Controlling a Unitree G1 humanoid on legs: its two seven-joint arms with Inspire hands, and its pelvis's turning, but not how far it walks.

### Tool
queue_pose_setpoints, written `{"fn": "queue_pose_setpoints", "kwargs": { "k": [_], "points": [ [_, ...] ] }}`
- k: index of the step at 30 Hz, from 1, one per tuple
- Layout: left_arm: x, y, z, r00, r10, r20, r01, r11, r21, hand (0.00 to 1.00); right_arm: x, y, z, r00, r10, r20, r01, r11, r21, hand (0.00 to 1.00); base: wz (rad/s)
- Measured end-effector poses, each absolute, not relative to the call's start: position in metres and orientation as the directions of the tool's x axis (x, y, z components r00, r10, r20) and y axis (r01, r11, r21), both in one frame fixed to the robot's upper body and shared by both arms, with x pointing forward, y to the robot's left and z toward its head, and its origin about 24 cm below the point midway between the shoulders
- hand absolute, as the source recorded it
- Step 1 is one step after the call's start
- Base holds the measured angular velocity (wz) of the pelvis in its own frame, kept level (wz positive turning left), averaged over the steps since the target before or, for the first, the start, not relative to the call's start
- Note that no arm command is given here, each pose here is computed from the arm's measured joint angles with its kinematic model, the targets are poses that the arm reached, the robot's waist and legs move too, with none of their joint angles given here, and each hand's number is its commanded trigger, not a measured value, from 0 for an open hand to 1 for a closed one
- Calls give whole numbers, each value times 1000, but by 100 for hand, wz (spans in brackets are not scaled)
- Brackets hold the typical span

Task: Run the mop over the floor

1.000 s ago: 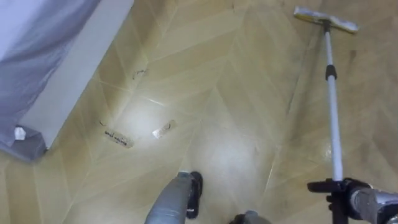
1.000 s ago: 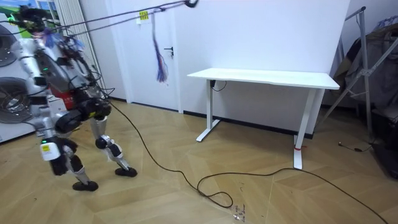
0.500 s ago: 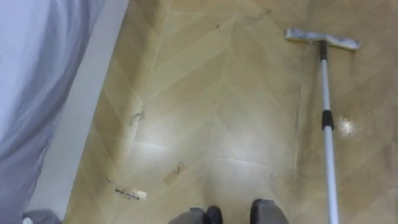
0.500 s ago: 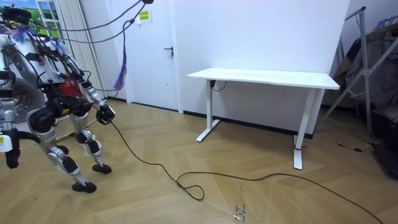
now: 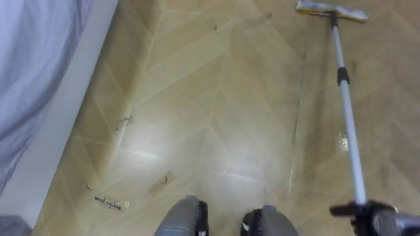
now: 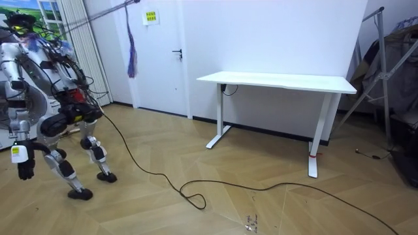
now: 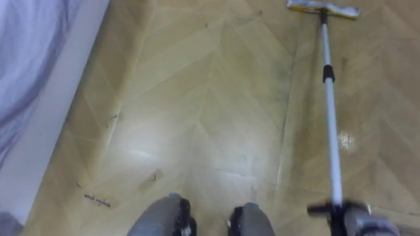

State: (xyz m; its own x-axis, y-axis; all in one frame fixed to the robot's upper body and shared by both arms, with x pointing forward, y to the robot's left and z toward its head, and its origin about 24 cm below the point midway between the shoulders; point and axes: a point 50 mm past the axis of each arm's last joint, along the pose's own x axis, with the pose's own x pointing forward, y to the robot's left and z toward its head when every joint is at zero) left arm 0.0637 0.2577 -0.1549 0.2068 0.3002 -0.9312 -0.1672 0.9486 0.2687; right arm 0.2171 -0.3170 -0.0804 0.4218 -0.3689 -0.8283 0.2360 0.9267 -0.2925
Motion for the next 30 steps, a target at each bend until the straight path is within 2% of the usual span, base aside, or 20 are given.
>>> {"fn": "queue_pose_setpoints", "kwargs": {
  "k": [3,6,9,11,14,17,22,30],
  "points": [
    [60,254,-156,202,278,-939,-151,956,251,0,194,-317,-94,368,-354,-860,265,926,-267,100,38],
    [70,248,-157,217,250,-944,-127,966,227,0,143,-325,-114,262,-351,-899,307,913,-267,100,46],
    [81,238,-157,255,217,-942,-120,974,192,0,84,-327,-130,105,-363,-926,300,899,-318,100,22],
    [80,229,-160,264,197,-944,-125,978,169,0,46,-317,-141,-9,-376,-927,281,888,-363,100,2],
    [77,223,-162,254,189,-949,-129,979,160,0,27,-287,-156,-56,-327,-943,278,902,-330,100,-25],
    [66,210,-167,228,162,-960,-133,982,134,0,28,-276,-160,-49,-328,-943,257,908,-330,100,-74],
    [56,214,-168,189,193,-963,-147,975,167,0,34,-269,-162,-50,-324,-945,238,915,-327,100,-8],
    [60,232,-165,174,236,-956,-156,965,210,0,117,-271,-146,146,-290,-946,329,916,-230,100,27]
  ]
}}
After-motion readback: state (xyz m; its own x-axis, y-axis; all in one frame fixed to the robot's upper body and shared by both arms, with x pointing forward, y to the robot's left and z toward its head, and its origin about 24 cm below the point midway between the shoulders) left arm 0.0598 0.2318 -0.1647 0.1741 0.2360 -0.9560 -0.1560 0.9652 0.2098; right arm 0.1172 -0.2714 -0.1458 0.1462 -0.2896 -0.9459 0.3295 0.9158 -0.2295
